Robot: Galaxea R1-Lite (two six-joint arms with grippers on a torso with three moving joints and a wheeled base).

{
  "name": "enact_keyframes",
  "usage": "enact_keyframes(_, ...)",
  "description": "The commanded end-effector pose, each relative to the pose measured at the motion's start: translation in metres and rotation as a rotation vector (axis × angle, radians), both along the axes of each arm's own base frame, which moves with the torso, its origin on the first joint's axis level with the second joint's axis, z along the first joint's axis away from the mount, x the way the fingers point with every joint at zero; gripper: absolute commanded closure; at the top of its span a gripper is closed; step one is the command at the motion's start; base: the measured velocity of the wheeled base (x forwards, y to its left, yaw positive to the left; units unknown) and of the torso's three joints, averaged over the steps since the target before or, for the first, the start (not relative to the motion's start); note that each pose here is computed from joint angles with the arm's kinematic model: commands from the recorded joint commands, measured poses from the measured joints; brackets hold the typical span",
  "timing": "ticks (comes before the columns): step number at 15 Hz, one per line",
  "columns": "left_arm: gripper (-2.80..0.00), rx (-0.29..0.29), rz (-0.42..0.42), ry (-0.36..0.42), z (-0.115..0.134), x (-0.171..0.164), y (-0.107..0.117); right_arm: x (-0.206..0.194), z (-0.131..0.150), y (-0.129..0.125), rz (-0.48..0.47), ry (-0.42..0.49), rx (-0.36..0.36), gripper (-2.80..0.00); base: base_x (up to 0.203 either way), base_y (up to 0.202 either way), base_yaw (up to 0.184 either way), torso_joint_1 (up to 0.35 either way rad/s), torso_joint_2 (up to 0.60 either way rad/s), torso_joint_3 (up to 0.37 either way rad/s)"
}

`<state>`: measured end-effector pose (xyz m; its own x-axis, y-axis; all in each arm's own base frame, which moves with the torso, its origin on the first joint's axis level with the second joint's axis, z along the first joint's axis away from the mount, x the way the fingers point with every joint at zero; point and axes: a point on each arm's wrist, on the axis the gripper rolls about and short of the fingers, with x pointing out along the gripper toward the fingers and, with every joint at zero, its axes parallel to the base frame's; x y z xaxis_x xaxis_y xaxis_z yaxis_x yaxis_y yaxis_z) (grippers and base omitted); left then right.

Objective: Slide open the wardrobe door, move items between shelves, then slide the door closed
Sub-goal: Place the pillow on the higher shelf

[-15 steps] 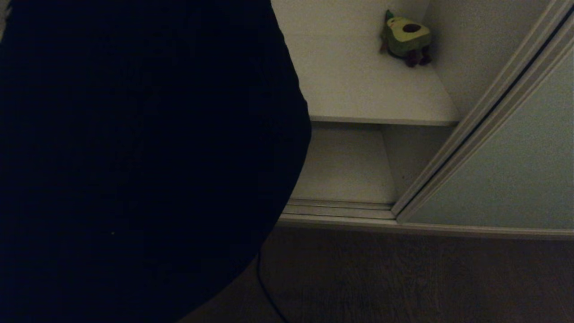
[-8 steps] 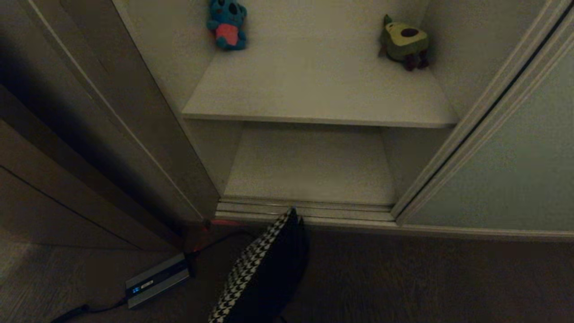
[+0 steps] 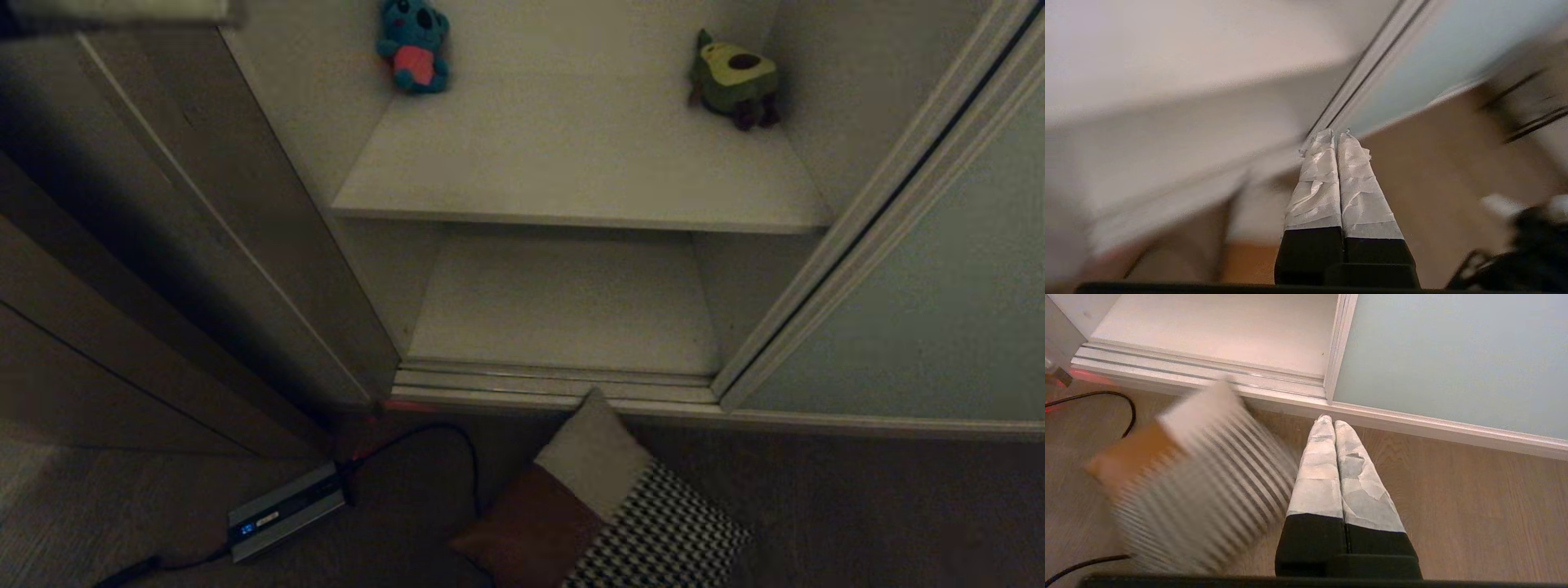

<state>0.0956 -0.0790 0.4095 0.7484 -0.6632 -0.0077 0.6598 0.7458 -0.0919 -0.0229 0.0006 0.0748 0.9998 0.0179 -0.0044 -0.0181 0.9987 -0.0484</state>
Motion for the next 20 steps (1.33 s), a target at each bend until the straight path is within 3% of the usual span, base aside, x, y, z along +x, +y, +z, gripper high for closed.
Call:
enact_keyframes(1,0.0,0.07,0.053,0.109,-0.031,0.013,-0.009,0.0,-0.001,0.0,0.001,0.005,-0.001,0.0,0.0,0.0,0.0,0.0,0.0,0.0)
enact_keyframes(7,0.0,-0.006,0.085,0.293,-0.058,0.022,-0.016,0.0,-0.001,0.0,0.001,0.005,-0.001,0.0,0.0,0.0,0.0,0.0,0.0,0.0)
enact_keyframes(11,0.0,0.014,0.105,0.314,-0.074,0.037,-0.027,0.0,-0.001,0.0,0.001,0.005,-0.001,0.0,0.0,0.0,0.0,0.0,0.0,0.0)
enact_keyframes(20,0.0,0.044,0.103,0.351,-0.085,0.038,-0.029,0.0,-0.001,0.0,0.001,0.005,-0.001,0.0,0.0,0.0,0.0,0.0,0.0,0.0)
